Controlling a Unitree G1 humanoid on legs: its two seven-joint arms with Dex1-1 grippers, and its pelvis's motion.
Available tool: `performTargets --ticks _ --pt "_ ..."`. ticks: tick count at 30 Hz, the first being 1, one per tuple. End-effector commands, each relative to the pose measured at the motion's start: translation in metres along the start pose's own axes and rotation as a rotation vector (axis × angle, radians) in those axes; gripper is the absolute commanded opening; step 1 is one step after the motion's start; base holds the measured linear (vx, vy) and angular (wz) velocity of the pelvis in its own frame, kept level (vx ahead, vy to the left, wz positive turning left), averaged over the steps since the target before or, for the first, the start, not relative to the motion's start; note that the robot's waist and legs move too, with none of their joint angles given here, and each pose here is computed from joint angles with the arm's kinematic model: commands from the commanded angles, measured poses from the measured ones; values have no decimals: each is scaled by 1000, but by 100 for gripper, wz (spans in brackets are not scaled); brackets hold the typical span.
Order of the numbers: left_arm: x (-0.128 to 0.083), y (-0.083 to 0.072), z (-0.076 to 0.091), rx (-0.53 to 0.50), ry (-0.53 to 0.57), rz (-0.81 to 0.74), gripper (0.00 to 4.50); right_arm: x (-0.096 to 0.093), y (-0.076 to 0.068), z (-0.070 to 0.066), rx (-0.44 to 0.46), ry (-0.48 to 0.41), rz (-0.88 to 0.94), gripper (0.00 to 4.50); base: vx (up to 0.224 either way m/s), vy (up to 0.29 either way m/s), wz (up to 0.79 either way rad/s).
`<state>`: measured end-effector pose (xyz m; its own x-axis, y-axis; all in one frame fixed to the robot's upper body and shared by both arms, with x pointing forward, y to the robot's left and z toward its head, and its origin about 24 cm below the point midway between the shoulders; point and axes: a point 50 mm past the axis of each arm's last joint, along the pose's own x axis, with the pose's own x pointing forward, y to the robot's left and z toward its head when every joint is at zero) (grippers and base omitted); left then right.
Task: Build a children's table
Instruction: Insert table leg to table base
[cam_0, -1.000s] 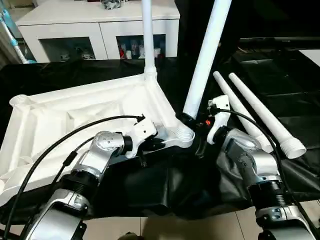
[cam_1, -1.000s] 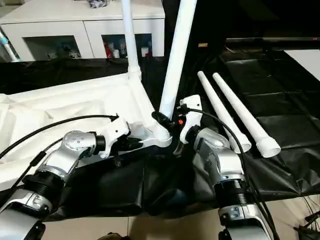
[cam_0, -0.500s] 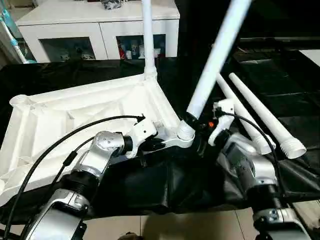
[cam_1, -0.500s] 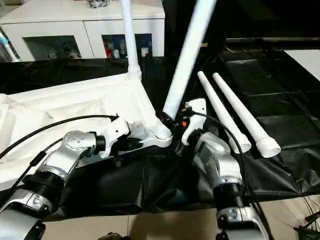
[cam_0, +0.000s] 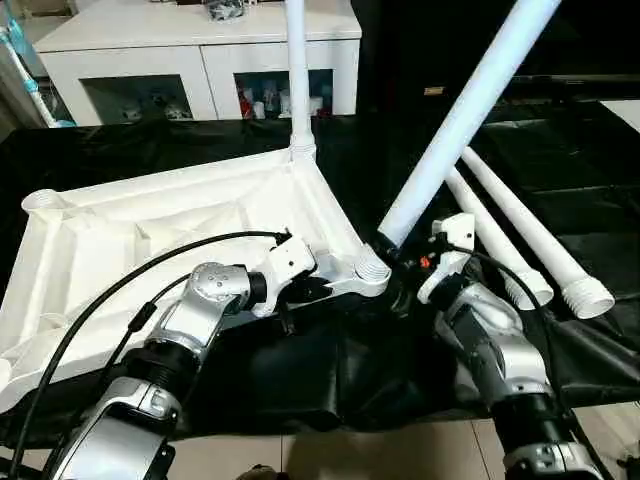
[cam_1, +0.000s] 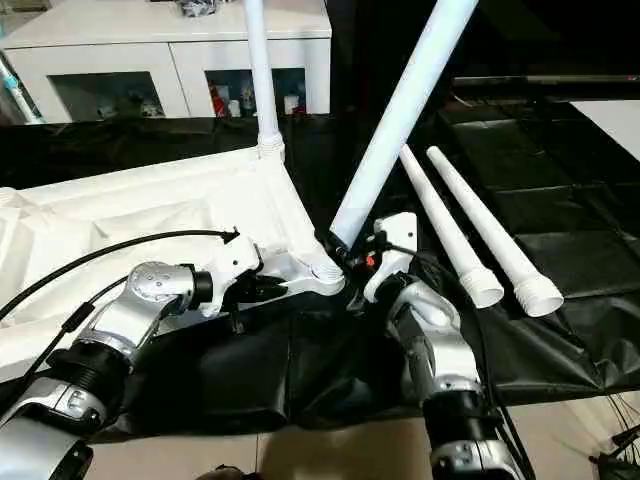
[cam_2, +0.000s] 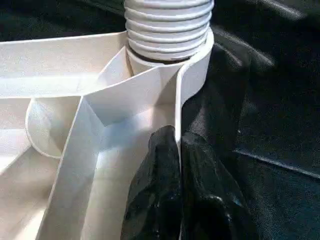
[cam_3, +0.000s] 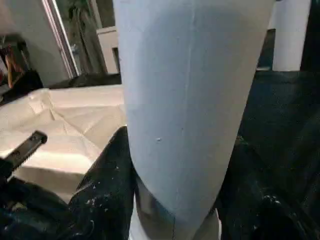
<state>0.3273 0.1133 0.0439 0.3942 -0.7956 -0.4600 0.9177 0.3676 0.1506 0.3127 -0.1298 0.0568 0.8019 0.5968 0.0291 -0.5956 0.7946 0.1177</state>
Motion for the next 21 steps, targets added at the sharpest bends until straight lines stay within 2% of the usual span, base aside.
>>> performTargets --ticks 1,5,13,16,21 --pt "2 -1 -5 -30 -6 25 0 -6 4 -15 -55 106 18 185 0 0 0" --pt "2 -1 -5 -31 -5 26 0 -7 9 -15 -97 135 57 185 0 0 0" --pt "0 -1 -7 -34 0 30 0 -4 12 -15 -105 219 135 185 0 0 0" --pt "-1 -1 -7 -34 2 29 0 1 9 -11 -93 257 169 185 0 0 0" --pt "-2 -1 -8 -31 4 29 0 9 1 -8 -134 311 194 185 0 0 0"
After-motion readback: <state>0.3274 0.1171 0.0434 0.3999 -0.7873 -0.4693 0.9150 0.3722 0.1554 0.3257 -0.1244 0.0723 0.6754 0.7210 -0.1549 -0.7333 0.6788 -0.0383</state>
